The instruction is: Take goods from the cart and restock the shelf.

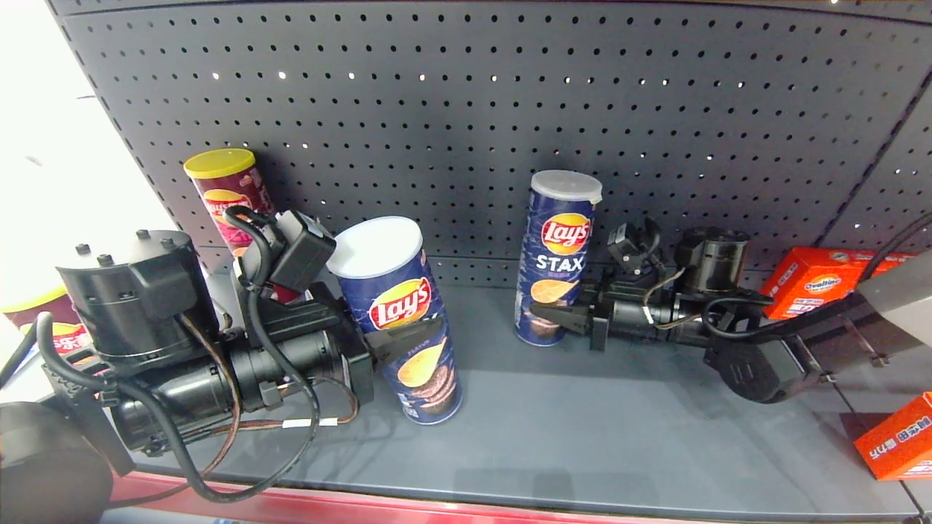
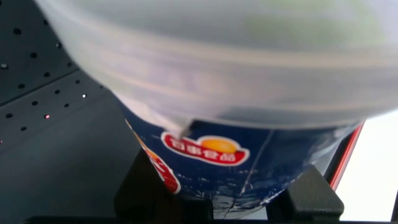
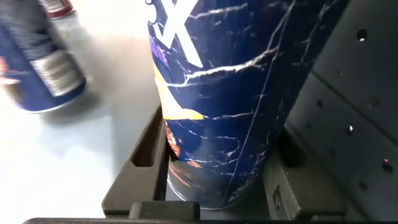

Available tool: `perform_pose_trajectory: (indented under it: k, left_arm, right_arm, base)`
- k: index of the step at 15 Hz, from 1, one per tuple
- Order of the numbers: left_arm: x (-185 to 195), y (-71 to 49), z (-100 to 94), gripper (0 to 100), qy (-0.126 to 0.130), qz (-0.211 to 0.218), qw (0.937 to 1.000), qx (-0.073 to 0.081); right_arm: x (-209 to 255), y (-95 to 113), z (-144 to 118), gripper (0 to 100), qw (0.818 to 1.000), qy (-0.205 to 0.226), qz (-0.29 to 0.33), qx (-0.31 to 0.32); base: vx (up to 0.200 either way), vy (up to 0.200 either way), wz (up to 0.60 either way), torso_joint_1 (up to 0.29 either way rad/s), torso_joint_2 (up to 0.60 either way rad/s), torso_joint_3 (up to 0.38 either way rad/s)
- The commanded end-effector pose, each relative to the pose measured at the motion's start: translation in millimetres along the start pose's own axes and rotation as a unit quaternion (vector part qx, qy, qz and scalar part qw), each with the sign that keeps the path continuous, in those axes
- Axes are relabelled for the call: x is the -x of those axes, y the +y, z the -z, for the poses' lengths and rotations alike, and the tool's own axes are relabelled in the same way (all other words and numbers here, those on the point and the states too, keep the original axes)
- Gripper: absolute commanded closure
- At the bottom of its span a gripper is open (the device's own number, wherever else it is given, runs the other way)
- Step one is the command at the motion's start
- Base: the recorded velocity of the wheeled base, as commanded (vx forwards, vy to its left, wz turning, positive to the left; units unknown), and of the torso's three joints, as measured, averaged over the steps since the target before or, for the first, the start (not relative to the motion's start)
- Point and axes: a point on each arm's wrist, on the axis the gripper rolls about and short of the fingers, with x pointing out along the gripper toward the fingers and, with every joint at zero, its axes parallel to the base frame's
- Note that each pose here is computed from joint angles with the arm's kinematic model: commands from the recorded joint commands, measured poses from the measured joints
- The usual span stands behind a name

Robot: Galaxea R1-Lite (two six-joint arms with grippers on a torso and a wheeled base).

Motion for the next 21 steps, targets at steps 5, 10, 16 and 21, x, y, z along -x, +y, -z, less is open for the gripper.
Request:
perform_pose_trajectory:
  k: [5,10,16,21]
  left_arm:
    - [7.2,-3.6,2.8,100,0.004,0.0,1.0,0.002]
    - [5.8,-3.0,-3.0,100,-0.007,0.001,1.0,-0.003]
    - [4.9,-1.9,-7.7,100,-0.02,-0.001,0.9998,-0.008]
    - [5.4,-2.7,-5.7,100,-0.018,0.0,0.9998,-0.007]
  right_arm:
    - [54.5,73.8,-37.2,100,1.0,-0.009,0.013,0.022]
    - [75.2,128.1,-32.9,100,1.0,-0.005,-0.006,0.021]
    - [88.2,150.1,-10.6,100,1.0,0.011,-0.016,0.016]
    - [86.4,153.6,11.8,100,0.999,0.026,-0.021,0.007]
  base:
    - [0.0,0.0,0.0,0.0,0.0,0.0]
    - [0.0,0.0,0.0,0.0,0.0,0.0]
    - [0.0,0.0,0.0,0.0,0.0,0.0]
    - [0.0,0.0,0.0,0.0,0.0,0.0]
